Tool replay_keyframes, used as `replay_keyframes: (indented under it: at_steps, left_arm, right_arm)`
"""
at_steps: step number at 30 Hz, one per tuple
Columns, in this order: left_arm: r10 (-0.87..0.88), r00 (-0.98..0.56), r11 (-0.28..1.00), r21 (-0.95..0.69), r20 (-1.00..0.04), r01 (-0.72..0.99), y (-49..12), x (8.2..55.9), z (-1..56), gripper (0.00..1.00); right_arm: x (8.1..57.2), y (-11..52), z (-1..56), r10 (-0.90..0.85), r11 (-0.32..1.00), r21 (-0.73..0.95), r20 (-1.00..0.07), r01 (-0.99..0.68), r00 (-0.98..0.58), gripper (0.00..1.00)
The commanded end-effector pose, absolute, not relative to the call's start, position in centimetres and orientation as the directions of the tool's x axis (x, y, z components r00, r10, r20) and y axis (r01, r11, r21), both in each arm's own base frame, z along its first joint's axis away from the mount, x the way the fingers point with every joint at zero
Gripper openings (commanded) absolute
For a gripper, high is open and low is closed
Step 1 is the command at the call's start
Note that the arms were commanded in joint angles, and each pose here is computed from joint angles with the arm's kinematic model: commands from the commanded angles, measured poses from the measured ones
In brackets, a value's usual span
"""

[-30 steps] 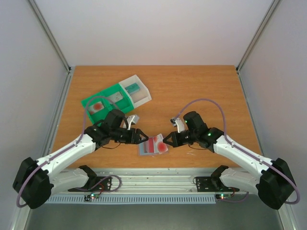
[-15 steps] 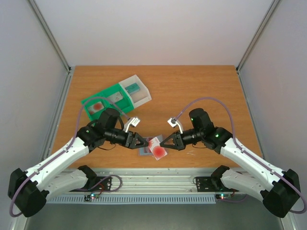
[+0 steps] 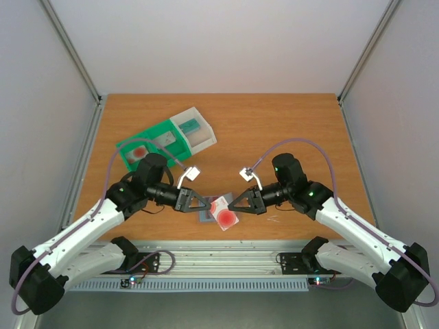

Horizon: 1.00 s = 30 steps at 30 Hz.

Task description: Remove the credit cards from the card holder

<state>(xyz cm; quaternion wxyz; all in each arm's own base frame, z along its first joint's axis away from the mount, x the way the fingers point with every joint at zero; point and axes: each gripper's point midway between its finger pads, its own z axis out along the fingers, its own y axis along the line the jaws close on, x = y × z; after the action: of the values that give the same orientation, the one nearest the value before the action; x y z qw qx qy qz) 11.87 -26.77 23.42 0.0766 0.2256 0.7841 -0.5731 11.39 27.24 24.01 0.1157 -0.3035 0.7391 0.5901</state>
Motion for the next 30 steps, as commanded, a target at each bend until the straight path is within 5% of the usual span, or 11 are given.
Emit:
replay_keyframes:
  at_steps: [1,5,11,17,20,30]
  left_arm:
    - [0.263,-0.859,0.131,-0.866,-0.440,0.483,-27.0,11.1,25.5,0.01]
    - [0.250,-0.863,0.153,-0.862,-0.439,0.483,-26.8,11.3,25.2,0.00]
    - [0.178,-0.876,0.271,-0.833,-0.448,0.482,-26.5,13.3,24.2,0.00]
    - [0.085,-0.865,0.381,-0.786,-0.495,0.487,-25.9,15.6,24.7,0.00]
    - [0.019,-0.856,0.448,-0.761,-0.517,0.470,-25.2,17.1,24.7,0.00]
    - [-0.134,-0.826,0.764,-0.588,-0.547,0.266,-20.7,23.0,21.5,0.00]
  right_arm:
    - [11.4,27.5,25.3,-0.306,0.072,0.794,-0.558,-0.603,-0.772,0.01]
    - [11.9,27.5,25.0,-0.291,0.102,0.790,-0.557,-0.605,-0.777,0.05]
    - [12.8,27.0,25.0,-0.236,0.192,0.785,-0.545,-0.589,-0.804,0.31]
    - [14.3,25.5,25.2,-0.152,0.347,0.726,-0.582,-0.594,-0.799,0.66]
    - [14.9,24.3,25.4,-0.103,0.418,0.689,-0.611,-0.591,-0.785,0.96]
    - [15.1,22.6,25.9,-0.010,0.487,0.683,-0.618,-0.544,-0.786,0.99]
